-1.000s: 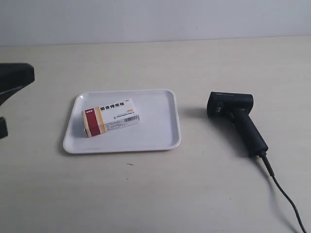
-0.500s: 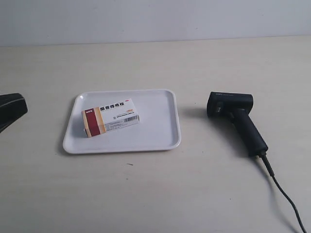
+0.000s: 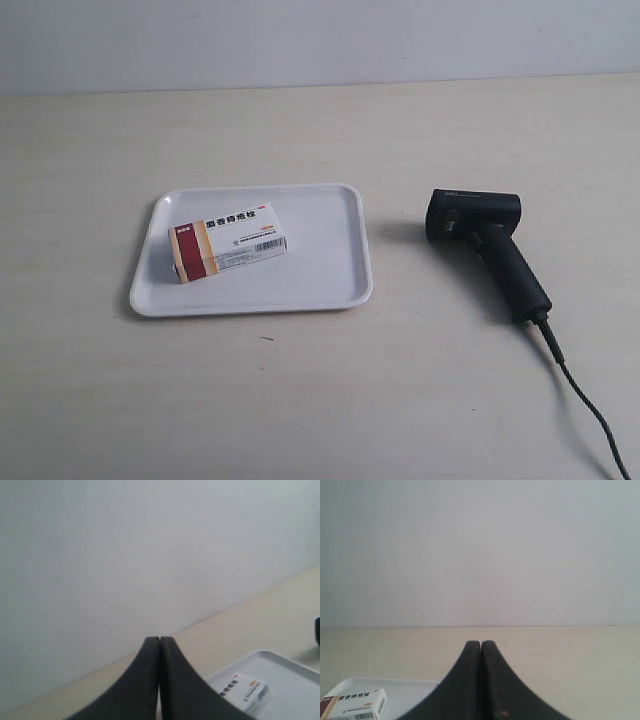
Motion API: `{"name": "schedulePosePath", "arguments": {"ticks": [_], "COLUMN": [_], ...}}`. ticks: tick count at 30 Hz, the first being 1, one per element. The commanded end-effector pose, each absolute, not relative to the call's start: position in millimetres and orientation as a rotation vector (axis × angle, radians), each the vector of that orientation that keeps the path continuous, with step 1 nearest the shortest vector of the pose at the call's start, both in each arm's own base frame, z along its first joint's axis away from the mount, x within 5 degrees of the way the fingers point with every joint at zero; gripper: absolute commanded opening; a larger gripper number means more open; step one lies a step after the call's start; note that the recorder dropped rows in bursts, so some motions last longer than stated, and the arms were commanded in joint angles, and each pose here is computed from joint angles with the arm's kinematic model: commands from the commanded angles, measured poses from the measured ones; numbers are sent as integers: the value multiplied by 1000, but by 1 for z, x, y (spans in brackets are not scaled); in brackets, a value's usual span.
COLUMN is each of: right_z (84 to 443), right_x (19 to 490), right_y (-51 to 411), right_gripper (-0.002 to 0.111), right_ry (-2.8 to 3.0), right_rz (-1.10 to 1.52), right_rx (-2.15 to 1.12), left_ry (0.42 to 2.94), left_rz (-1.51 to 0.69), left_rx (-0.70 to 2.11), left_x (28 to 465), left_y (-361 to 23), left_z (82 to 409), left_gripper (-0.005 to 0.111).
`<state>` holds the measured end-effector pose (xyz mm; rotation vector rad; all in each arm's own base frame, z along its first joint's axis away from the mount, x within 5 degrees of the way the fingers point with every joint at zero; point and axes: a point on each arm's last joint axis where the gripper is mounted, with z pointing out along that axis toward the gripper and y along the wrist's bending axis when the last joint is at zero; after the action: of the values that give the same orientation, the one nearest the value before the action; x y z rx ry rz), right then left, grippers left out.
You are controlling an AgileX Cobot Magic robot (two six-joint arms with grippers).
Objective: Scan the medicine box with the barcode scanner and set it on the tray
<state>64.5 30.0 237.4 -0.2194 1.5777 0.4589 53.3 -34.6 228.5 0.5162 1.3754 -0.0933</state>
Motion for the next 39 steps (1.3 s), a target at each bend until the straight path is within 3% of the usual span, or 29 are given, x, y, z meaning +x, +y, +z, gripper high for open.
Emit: {"name": "schedulePosePath", "arguments": {"ticks": [1, 4, 39], "right_z": [237, 237, 237], "right_x": [64, 64, 64], "right_y": [30, 30, 29], "right_gripper": [0, 0, 0], "right_ry": [1574, 1574, 1572], "right_rz": [461, 461, 460], "right_rx": [-212, -212, -211], "left_ry": [1480, 1521, 1725], "left_rz": [-18, -35, 45], "left_rx": [286, 143, 8], "left_x": [54, 56, 55], "left_y": [-16, -8, 2], "left_z": [213, 209, 191], "left_gripper": [2, 2, 2]}}
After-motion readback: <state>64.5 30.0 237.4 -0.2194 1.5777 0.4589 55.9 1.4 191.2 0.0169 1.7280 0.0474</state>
